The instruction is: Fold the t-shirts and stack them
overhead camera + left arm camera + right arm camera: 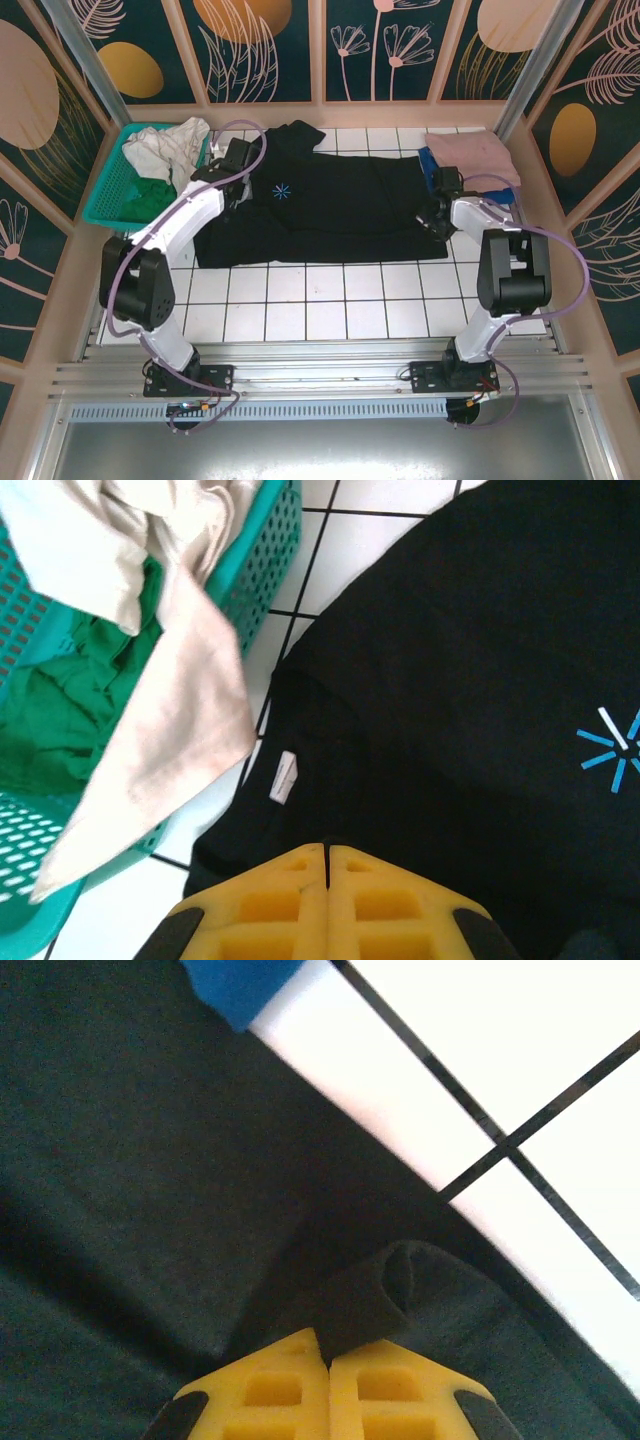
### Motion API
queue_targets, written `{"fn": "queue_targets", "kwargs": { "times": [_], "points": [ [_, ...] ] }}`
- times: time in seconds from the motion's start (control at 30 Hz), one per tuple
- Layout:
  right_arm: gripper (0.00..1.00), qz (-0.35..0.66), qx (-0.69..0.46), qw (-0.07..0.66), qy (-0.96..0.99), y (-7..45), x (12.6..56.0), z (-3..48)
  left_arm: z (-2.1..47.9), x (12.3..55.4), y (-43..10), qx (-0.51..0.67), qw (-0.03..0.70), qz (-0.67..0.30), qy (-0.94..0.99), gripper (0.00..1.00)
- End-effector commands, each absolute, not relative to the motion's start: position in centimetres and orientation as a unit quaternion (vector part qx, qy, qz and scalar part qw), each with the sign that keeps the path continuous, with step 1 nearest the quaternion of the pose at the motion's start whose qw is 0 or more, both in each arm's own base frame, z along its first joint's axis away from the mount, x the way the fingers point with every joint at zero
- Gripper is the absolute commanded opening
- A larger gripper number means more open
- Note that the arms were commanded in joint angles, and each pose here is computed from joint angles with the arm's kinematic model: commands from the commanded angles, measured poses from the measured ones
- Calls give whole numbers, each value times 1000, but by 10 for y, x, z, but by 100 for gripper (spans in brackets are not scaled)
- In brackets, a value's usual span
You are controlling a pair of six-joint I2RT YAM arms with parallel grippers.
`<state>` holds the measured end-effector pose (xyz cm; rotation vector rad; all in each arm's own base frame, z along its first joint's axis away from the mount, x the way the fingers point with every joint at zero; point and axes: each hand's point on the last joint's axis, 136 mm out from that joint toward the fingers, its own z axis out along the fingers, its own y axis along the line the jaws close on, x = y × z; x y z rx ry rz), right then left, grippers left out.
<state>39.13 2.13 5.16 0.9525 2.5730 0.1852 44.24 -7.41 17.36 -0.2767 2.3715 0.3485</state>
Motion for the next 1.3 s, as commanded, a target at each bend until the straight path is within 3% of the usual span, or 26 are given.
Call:
{"fn": "queue_targets", "kwargs": {
  "times": [0.0,0.4,0.47,0.53,0.6,0.73,0.83,0.9,0.97,1.03,1.13,1.27],
  "points": [
    [0,68,336,209,916,13,401,60,182,468,-84,-92,377,127,913,0],
    [0,64,330,199,920,9,408,51,149,516,-92,-61,340,180,921,0],
    [0,66,330,204,919,9,412,55,145,522,-92,-62,332,177,924,11],
    [9,64,330,209,918,7,417,61,144,526,-94,-61,328,168,928,28],
    [16,51,327,214,919,2,419,70,151,525,-90,-65,326,172,927,50],
    [31,4,324,233,917,-11,410,91,167,500,-83,-74,322,166,929,65],
    [43,6,292,244,925,7,393,99,159,451,-73,-94,311,140,936,76],
    [56,31,245,255,935,38,379,99,140,412,-66,-113,300,114,940,82],
    [67,47,213,277,936,64,367,100,119,379,-61,-134,283,96,945,83],
    [71,95,166,299,935,99,359,102,93,357,-55,-144,262,95,950,83],
    [71,130,150,297,934,120,352,93,63,345,-48,-158,230,105,955,82],
    [67,101,147,266,947,115,347,62,47,354,-41,-165,230,117,952,77]
  ]
}}
